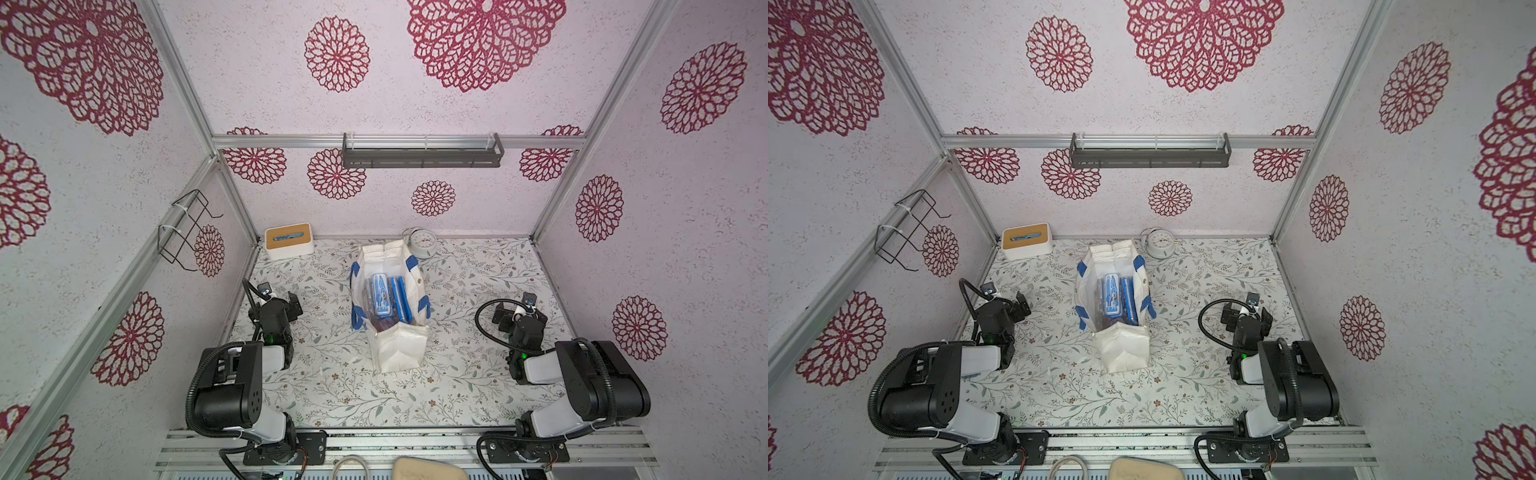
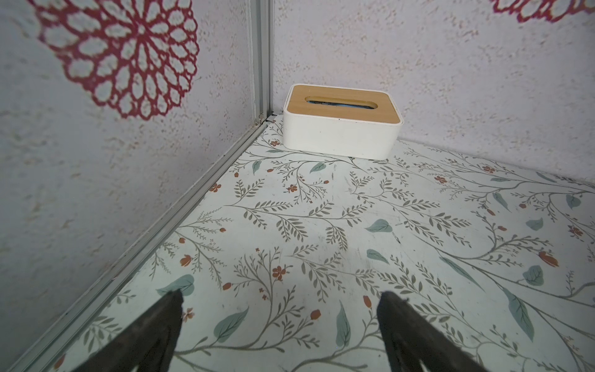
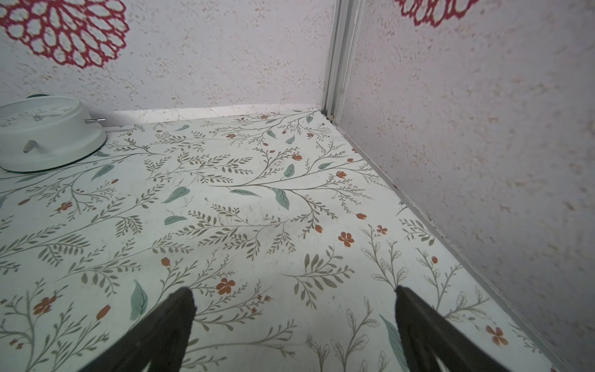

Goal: Take out the compass set from the canvas bag
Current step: Adjust the canvas bag at the center of the board.

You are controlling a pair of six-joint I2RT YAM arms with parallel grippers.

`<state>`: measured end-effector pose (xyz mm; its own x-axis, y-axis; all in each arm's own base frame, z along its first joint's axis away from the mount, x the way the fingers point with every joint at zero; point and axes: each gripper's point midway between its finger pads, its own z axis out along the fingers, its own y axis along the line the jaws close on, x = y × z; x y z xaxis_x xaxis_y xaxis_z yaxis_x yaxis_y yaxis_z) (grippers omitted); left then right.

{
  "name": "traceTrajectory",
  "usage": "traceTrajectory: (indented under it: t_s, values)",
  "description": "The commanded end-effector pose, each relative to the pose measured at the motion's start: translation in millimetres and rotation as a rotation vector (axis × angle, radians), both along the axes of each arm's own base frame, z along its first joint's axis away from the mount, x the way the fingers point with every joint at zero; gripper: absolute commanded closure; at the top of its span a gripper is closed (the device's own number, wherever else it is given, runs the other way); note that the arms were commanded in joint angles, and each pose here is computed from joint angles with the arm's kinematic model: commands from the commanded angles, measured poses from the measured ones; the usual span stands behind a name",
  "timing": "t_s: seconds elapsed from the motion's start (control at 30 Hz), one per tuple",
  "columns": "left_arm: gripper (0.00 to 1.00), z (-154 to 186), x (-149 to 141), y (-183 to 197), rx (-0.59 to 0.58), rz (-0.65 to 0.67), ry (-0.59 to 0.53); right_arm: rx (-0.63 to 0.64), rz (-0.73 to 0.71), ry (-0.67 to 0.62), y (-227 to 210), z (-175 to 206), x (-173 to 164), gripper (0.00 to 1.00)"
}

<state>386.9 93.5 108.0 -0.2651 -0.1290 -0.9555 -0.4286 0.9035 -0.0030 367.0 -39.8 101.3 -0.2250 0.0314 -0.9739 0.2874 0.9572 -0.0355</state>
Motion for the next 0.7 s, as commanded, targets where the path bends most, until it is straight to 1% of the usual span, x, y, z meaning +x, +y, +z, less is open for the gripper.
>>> traceTrajectory:
  t_s: [0.0, 0.67]
  values:
    - [0.03, 13.7, 5.7, 4.5, 0.02, 0.013, -0.043, -0.005, -0.005, -0.053, -0.1, 14.3, 3.9, 0.01]
    - [0.03, 12.4, 5.6, 4.8, 0.019, 0.013, -0.037, -0.005, -0.005, -0.052, -0.1, 14.0, 3.9, 0.01]
